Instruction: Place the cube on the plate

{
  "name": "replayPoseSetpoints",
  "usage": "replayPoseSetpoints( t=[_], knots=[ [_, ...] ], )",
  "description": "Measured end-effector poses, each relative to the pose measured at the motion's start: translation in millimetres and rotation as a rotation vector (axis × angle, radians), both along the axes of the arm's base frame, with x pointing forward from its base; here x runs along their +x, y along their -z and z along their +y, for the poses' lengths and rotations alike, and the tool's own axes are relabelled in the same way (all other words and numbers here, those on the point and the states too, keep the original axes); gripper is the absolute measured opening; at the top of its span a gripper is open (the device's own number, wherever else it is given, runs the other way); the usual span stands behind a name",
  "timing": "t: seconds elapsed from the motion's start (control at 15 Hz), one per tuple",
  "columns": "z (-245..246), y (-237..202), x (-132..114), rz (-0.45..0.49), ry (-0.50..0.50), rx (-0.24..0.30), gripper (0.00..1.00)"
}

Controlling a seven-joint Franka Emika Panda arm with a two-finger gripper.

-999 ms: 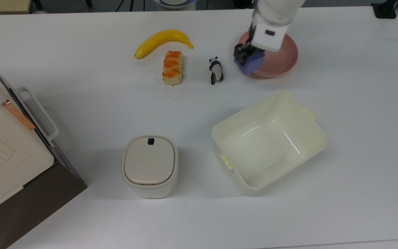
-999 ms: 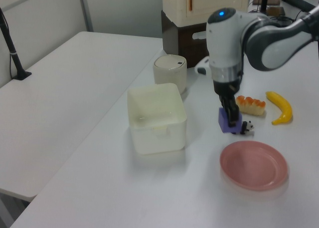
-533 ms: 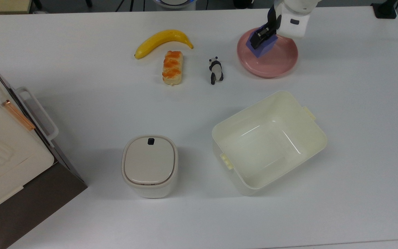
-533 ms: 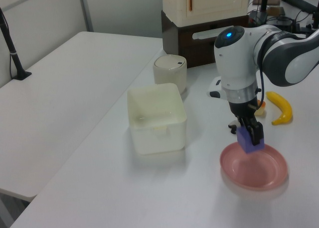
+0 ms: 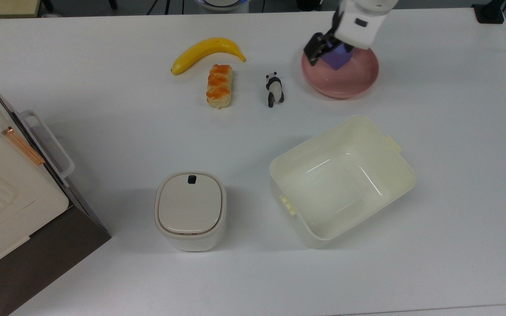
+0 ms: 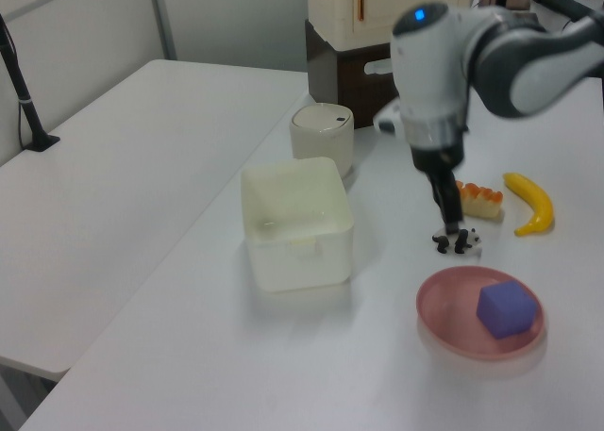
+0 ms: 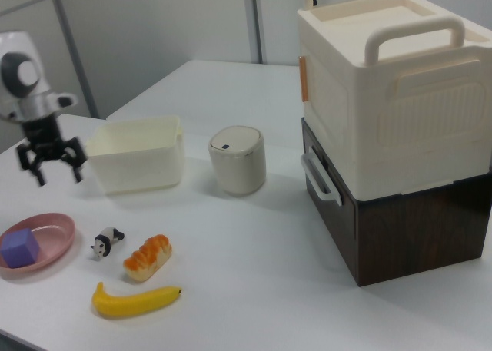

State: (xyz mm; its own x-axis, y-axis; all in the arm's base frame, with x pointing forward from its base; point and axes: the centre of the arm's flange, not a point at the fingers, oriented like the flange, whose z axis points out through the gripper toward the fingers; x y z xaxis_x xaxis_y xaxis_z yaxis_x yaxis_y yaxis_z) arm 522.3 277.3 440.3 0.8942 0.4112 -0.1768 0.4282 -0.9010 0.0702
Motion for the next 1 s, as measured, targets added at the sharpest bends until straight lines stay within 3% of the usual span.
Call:
replayPoseSetpoints(
  t=[0.07, 0.2, 0.4, 0.67, 1.0],
  knots=[
    [-36.9, -19.9, 25.1, -0.035, 0.074, 0.015, 1.0],
    [-92.4, -41.8, 51.3, -0.078, 0.174, 0.024, 1.0],
    [-177.6, -69.2, 70.2, -0.139, 0.31, 0.001, 1.0],
    [-255.5, -111.8, 63.7, -0.21, 0.447, -0.014, 1.0],
    [-274.3, -144.9, 43.3, -0.213, 0.509, 0.033, 1.0]
  ],
)
